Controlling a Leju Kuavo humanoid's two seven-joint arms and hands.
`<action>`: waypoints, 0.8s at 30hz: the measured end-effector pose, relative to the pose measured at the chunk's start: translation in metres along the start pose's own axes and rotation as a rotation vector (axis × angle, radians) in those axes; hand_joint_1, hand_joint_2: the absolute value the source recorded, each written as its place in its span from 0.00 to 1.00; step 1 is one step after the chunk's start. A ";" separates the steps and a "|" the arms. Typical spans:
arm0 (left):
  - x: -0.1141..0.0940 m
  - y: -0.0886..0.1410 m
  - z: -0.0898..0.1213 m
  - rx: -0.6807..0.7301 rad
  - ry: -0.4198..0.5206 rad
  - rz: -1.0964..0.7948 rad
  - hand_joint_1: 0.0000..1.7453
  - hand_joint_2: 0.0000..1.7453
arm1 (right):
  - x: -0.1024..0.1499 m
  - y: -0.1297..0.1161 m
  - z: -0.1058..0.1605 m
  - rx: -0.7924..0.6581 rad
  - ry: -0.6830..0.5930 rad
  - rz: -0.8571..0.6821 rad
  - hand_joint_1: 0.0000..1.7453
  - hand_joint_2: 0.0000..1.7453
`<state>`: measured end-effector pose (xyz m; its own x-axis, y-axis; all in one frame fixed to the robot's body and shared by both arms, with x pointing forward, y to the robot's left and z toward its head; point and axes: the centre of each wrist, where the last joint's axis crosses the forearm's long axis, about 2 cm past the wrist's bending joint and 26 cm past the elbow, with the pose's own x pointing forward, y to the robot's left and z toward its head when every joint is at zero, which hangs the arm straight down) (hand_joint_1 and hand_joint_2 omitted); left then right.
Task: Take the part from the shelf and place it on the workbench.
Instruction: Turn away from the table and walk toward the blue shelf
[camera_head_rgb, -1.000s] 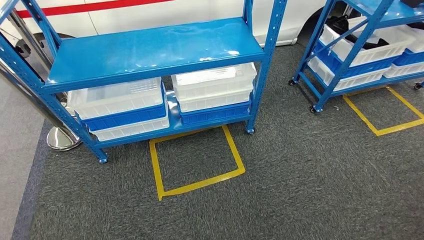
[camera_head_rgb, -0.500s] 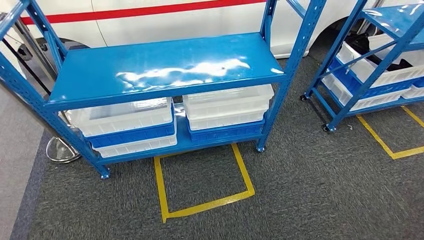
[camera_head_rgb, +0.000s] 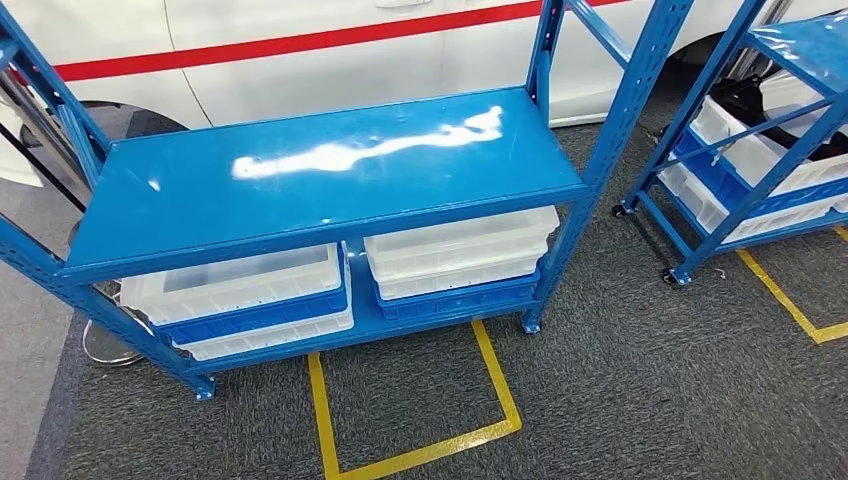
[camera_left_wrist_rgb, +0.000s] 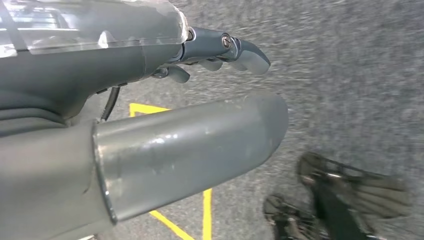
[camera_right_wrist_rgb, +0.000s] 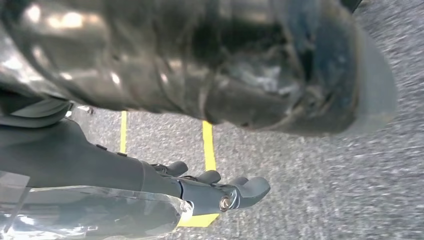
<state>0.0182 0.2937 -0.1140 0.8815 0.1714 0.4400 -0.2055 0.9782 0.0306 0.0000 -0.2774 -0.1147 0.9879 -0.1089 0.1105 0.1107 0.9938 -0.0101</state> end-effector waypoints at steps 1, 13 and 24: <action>-0.001 0.000 0.000 0.002 0.002 -0.002 0.00 0.00 | 0.000 0.001 0.000 0.001 0.000 0.000 0.00 0.00; 0.004 0.000 -0.002 0.002 -0.007 -0.007 0.00 0.00 | 0.005 0.002 0.000 0.003 -0.009 -0.001 0.00 0.00; 0.006 -0.001 -0.002 0.002 -0.010 -0.008 0.00 0.00 | 0.002 0.003 0.000 0.004 -0.001 -0.001 0.00 0.00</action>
<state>0.0248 0.2939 -0.1135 0.8791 0.1621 0.4483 -0.1989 0.9794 0.0359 0.0021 -0.2750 -0.1145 0.9877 -0.1097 0.1114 0.1111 0.9938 -0.0063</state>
